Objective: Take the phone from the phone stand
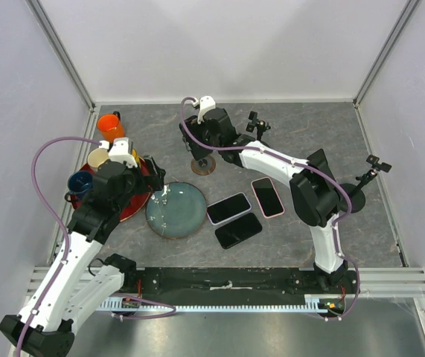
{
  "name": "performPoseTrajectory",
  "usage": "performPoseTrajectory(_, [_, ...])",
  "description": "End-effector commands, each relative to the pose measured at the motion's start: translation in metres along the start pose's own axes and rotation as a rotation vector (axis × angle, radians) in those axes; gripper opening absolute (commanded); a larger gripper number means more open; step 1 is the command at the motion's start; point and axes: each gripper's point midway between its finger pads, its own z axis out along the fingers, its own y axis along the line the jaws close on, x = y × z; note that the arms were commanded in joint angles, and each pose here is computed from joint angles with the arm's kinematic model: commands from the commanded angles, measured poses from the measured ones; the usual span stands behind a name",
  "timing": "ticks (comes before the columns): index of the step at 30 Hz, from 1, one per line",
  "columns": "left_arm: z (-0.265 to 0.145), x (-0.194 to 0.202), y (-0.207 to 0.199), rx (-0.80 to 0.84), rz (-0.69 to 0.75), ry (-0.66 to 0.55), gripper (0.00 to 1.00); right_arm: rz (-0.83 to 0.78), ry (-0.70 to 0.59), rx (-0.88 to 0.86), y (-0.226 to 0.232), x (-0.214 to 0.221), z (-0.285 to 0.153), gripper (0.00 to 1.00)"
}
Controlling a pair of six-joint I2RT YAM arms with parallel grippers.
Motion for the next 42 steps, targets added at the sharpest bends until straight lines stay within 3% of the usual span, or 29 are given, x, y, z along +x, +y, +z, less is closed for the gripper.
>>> performPoseTrajectory(1, [0.002, -0.004, -0.006, 0.029, -0.024, -0.013, 0.96, -0.034, -0.068, -0.029, 0.009, -0.026, 0.005, 0.98])
performPoseTrajectory(18, [0.003, -0.001, -0.007, 0.032, -0.028, -0.004, 0.95, -0.114, -0.057, 0.025, 0.004, -0.016, 0.030, 0.97])
performPoseTrajectory(25, [0.004, -0.001, -0.008, 0.040, -0.026, -0.001, 0.95, -0.161, -0.080, 0.034, 0.014, -0.028, 0.020, 0.80])
performPoseTrajectory(33, [0.004, 0.000, -0.009, 0.043, -0.025, 0.002, 0.95, -0.152, -0.125, 0.015, 0.022, -0.048, 0.007, 0.54])
performPoseTrajectory(42, [0.004, 0.000, -0.008, 0.040, -0.025, 0.001, 0.95, -0.116, -0.252, -0.067, 0.039, -0.098, -0.027, 0.45])
